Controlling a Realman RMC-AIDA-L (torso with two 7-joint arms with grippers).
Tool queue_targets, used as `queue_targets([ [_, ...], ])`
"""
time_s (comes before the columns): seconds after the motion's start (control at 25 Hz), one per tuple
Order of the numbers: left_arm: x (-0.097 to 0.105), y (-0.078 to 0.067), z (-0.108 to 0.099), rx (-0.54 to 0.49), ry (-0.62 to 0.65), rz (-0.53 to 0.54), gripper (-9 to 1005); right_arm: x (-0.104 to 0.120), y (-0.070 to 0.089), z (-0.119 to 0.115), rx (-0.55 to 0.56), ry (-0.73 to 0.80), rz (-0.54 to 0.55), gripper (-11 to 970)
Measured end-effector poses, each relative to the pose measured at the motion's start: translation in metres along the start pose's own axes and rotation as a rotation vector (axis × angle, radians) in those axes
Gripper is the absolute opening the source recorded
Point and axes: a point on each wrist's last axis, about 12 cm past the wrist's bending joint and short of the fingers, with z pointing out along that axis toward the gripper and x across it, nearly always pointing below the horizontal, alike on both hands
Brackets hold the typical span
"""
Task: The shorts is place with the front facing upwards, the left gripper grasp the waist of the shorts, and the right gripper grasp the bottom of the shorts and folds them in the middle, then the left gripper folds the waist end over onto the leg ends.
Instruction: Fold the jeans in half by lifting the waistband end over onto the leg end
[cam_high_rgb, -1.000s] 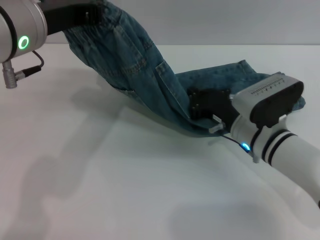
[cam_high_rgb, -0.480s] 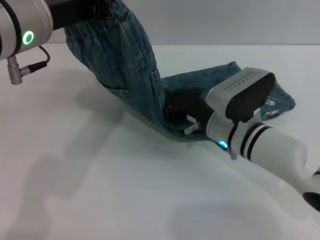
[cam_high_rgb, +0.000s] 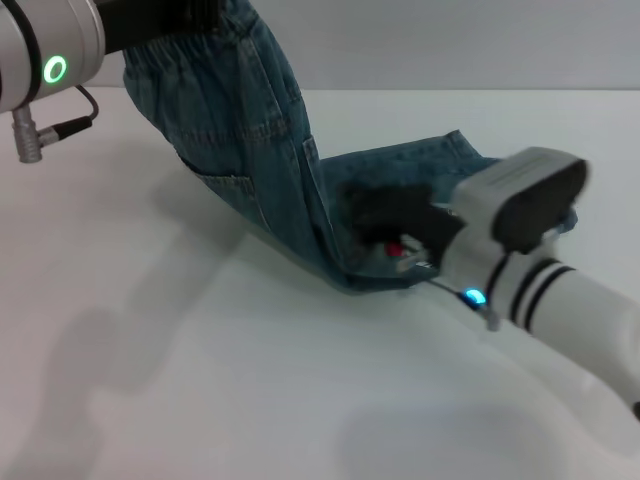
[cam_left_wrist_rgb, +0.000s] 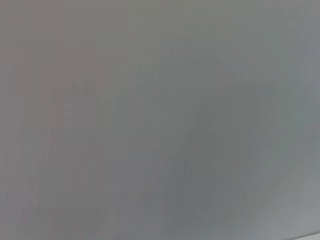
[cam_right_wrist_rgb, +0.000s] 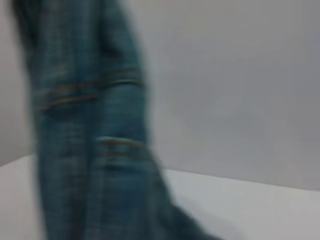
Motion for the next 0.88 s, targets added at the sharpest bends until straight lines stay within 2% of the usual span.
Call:
queue_targets([
  [0.2,-0.001,0.004,-0.001,-0.011,-0.003,0.004,48,0.008,-0.029,-0.017,0.126,-0.021,0.040,-1],
  [0.28,-0.002,0.003,-0.001,-0.006,-0.012,0.002,48,0.011,-0.033,-0.020,0.146,-0.018,0.053,-1],
  [0.56,-0.011,-0.009,0.002,0.051,-0.050,0.005,48,0.013,-0.024,-0.013,0.112,0.026,0.025,-1],
  [0.88,-0.014,-0.014,0.003,0.079,-0.063,0.001,49,0.003,-0.001,0.006,0.008,0.047,-0.010,0],
])
